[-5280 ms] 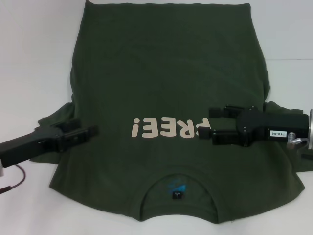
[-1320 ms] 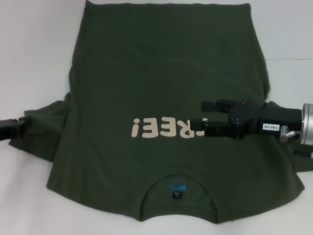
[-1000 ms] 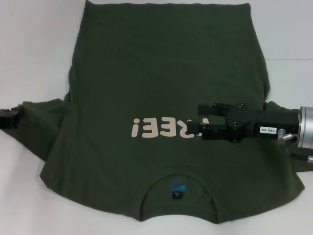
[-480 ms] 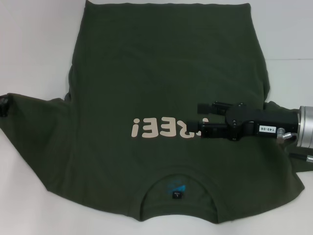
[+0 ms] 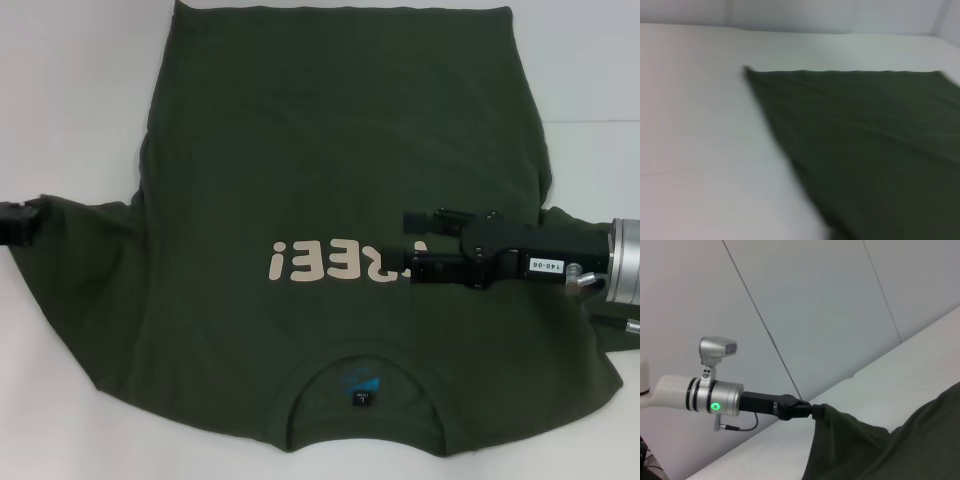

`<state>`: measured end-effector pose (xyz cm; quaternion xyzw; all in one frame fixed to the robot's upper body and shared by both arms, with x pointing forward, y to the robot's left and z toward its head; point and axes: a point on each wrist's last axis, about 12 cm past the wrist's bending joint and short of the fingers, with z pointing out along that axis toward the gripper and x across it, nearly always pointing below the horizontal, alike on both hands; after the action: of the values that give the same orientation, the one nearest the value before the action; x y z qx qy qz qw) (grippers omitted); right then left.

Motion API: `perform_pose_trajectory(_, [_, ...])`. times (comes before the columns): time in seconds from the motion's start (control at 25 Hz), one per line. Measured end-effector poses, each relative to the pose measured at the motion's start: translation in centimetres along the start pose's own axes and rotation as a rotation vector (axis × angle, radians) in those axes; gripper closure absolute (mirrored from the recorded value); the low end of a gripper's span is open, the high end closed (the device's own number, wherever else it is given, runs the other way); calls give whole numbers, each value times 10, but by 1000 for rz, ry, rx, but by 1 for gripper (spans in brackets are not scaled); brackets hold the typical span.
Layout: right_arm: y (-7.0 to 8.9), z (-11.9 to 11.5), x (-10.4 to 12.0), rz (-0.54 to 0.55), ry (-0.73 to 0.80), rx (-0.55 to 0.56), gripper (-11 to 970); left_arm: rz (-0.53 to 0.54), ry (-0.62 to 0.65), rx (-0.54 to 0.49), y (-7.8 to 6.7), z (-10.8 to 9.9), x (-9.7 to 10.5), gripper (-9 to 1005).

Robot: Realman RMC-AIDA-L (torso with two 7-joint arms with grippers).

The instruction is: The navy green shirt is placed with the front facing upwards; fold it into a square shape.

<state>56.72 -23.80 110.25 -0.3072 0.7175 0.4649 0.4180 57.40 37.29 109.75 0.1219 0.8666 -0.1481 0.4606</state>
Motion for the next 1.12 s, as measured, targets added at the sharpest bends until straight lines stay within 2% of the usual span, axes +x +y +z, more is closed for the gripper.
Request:
perform_pose_trajectory(0.16, [0,1,0,-3,2,-3,42,-1,8,119,-13,-10,-6,990])
perform_pose_trajectory(0.2, [0,1,-1,-4,4,-4,42,-13,20,178,-20,-14,-8,990])
perform_pose_trajectory(0.48, [0,1,-1,-6,5,-1,42,-12,71,300,-38,-12,-16,989])
perform_pose_trajectory(0.84, [0,1,1,-9,7,1,42,24,99,354,-62,9,-29,985])
perform_pose_trajectory(1.0, [1,0,2,-13,7,-4,43,28,87,319,-60,11,-31,983])
perform_pose_trajectory(1.12, [1,-1,2,-13,7,-4,43,25,76,273,-52,11,-31,982])
